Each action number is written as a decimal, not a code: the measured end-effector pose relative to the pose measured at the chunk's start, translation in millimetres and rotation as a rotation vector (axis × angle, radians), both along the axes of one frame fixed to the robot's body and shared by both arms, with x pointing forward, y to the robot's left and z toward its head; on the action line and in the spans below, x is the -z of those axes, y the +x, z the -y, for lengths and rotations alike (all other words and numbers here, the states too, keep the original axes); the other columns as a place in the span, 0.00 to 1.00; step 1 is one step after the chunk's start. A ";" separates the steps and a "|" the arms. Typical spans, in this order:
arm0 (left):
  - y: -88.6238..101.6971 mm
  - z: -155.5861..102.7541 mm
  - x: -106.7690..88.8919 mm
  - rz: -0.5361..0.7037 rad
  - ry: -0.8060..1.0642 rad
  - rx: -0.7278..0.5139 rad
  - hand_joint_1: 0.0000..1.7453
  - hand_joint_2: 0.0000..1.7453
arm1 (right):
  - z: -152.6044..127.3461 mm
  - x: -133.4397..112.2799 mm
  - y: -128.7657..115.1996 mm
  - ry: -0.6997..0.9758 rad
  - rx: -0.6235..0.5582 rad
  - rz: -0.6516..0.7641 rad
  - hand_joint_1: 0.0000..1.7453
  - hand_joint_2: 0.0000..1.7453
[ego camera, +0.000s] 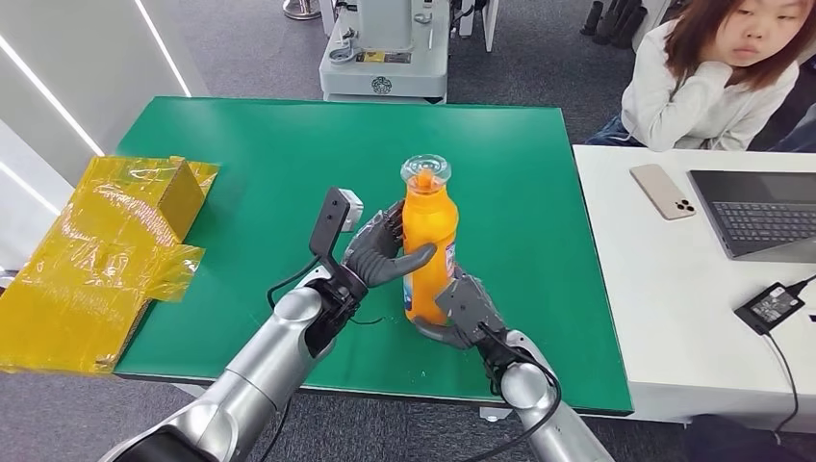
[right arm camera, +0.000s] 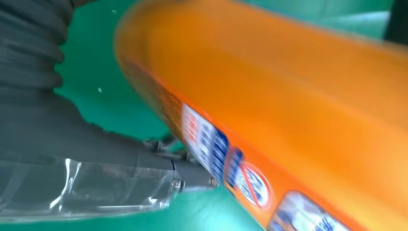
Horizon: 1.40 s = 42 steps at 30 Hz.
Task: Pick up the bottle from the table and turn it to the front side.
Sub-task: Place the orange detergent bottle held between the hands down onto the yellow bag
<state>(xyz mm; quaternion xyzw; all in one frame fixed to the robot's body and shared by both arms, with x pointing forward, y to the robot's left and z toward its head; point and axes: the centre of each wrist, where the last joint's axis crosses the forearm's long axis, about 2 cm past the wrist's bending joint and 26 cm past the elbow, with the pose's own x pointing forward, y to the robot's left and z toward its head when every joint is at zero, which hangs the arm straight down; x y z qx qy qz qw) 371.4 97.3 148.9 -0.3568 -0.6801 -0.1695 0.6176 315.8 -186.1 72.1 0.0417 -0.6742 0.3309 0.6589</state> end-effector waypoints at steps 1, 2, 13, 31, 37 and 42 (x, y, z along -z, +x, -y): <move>1.4 -1.4 -2.2 0.015 0.008 -0.012 1.00 1.00 | -0.1 -0.9 -0.9 0.010 0.000 0.006 0.00 1.00; 3.1 -3.1 -4.8 0.030 0.015 -0.025 1.00 1.00 | -0.3 -2.4 -1.6 0.023 0.001 0.014 0.00 1.00; 14.4 -18.3 -17.1 0.138 0.073 -0.106 1.00 1.00 | -4.1 -23.6 -3.5 0.118 -0.006 0.100 0.00 1.00; 26.2 -48.5 -41.1 0.641 0.436 -0.406 1.00 1.00 | -2.3 -37.0 -24.3 0.185 -0.003 0.179 0.00 1.00; 26.9 -51.7 -44.5 0.658 0.436 -0.412 1.00 1.00 | -1.4 -38.5 -25.6 0.188 -0.004 0.186 0.00 1.00; 28.1 -57.1 -46.9 0.763 0.529 -0.495 1.00 1.00 | -1.0 -38.1 -27.6 0.186 -0.009 0.200 0.00 1.00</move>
